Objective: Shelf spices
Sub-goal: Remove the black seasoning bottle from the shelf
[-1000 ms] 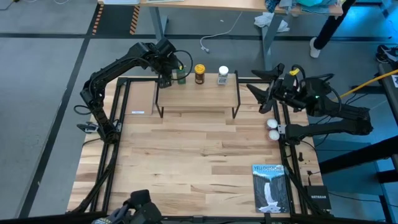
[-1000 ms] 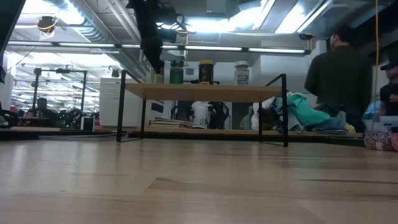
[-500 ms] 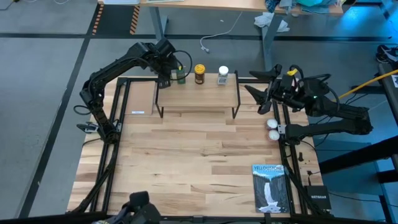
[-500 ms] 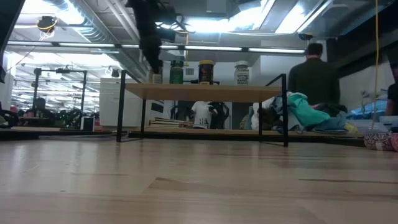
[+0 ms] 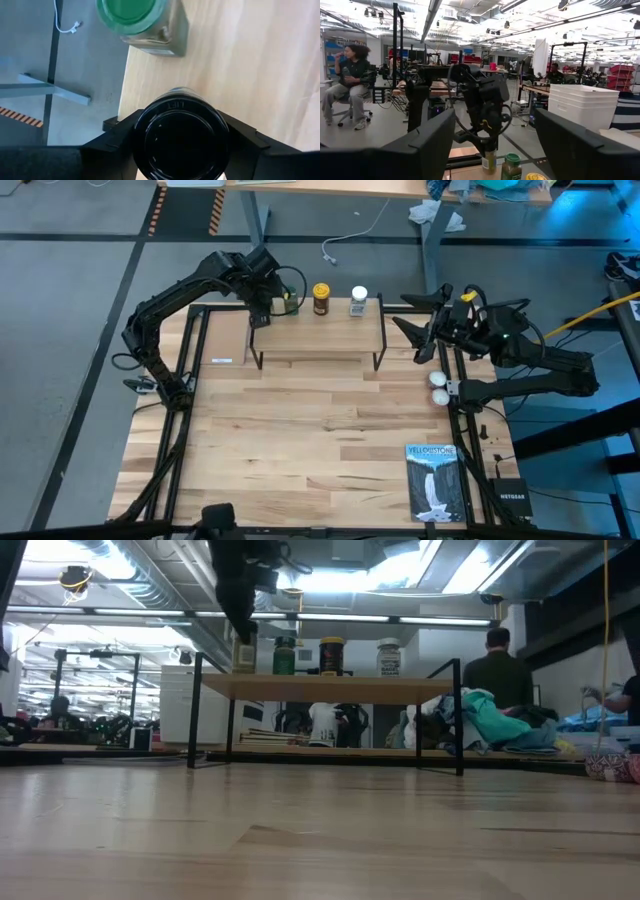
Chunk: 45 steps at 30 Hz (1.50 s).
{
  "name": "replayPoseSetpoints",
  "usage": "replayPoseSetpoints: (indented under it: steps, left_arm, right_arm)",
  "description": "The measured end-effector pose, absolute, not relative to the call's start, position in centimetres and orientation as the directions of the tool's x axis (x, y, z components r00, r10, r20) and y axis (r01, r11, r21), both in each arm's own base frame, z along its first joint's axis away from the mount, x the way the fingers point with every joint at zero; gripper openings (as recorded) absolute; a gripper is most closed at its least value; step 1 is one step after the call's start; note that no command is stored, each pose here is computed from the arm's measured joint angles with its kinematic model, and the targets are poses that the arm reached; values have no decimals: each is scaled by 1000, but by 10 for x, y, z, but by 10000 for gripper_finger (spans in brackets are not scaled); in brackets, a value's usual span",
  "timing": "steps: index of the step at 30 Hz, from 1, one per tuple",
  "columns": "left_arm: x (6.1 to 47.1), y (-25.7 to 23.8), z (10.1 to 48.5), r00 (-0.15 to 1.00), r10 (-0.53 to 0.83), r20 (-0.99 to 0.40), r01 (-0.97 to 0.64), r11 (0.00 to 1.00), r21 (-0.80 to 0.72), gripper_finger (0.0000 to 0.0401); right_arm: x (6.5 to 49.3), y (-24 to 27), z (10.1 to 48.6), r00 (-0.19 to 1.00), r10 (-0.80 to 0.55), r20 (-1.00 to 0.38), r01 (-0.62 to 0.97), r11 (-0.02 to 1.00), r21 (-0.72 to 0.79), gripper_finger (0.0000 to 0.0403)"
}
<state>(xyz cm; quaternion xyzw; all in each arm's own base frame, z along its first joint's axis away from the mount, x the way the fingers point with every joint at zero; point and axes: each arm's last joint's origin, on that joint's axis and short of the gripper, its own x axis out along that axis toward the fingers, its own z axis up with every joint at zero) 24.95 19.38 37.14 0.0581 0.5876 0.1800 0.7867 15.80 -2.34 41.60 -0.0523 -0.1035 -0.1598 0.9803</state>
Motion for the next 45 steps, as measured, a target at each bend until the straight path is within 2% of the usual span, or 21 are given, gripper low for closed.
replayPoseSetpoints:
  steps: [16,32,45]
  left_arm:
    - [251,133,399,370,319,-873,-169,947,274,197]
    - [271,67,399,405,212,-890,-17,974,225,197]
    - [276,19,397,404,137,-904,26,987,161,197]
  right_arm:
    - [158,-24,415,925,-313,213,334,940,-69,277]
    - [158,-24,415,925,-313,213,334,940,-69,277]
    - [158,-24,415,926,-314,211,334,940,-70,277]
